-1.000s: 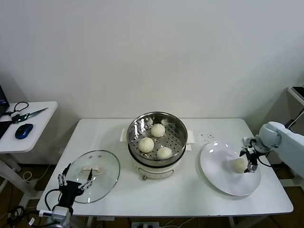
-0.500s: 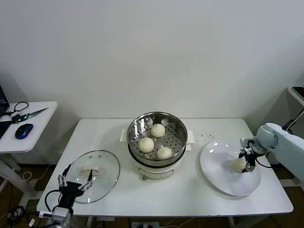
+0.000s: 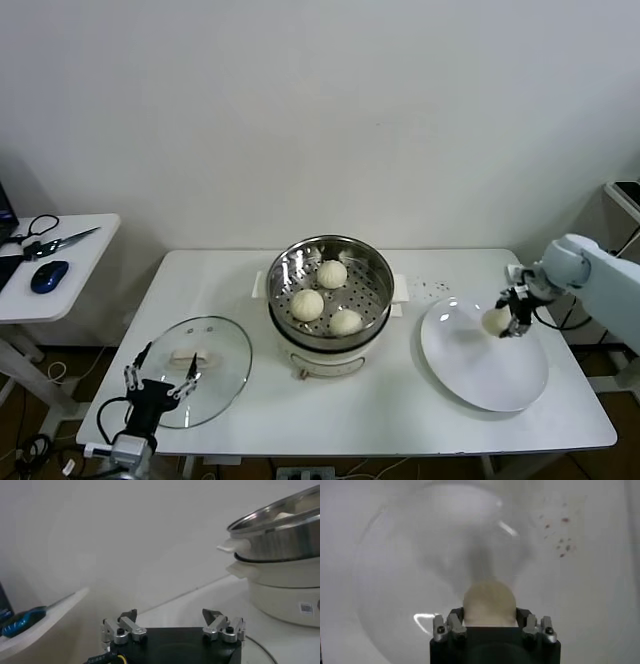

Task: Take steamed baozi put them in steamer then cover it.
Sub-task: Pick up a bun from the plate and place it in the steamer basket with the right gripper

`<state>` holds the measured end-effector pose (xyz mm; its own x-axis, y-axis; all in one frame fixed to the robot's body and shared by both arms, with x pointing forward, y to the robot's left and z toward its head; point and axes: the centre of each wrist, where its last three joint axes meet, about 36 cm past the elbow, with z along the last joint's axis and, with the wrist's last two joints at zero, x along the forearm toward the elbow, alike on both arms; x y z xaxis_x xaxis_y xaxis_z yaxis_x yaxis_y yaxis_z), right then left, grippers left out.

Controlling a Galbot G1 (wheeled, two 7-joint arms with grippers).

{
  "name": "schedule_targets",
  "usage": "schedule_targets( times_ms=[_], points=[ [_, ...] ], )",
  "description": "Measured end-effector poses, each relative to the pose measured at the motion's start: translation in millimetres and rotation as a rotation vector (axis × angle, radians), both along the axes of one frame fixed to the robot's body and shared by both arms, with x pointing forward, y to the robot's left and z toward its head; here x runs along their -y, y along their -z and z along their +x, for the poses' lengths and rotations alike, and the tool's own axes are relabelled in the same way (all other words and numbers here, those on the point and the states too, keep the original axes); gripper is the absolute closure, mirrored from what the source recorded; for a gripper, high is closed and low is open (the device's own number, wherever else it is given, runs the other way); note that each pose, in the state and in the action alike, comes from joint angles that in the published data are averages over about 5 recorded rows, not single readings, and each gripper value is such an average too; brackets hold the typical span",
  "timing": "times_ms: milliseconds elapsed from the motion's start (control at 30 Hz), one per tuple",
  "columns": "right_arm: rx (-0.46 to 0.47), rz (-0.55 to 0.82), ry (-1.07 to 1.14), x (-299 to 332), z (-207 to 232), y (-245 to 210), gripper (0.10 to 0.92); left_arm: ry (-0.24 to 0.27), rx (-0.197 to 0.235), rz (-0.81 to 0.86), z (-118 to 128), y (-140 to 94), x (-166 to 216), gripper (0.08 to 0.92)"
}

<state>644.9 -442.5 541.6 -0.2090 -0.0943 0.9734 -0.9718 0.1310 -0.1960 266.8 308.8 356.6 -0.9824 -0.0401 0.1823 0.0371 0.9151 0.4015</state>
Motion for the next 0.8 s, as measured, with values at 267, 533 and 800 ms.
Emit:
schedule_targets(
  times_ms=[267,533,800],
  points=[
    [0.099,0.076,-0.071,-66,30,-95,0.347,0.014,-0.001,-0.008,1,1,5,0.177],
    [0.140,0.106,-0.160,-153,38,-159,0.352,0.027,-0.002,-0.009,3,0,6,0.177],
    [0.130,0.102,-0.205,-233,28,-164,0.352,0.032,-0.009,-0.019,5,4,9,0.177]
  ],
)
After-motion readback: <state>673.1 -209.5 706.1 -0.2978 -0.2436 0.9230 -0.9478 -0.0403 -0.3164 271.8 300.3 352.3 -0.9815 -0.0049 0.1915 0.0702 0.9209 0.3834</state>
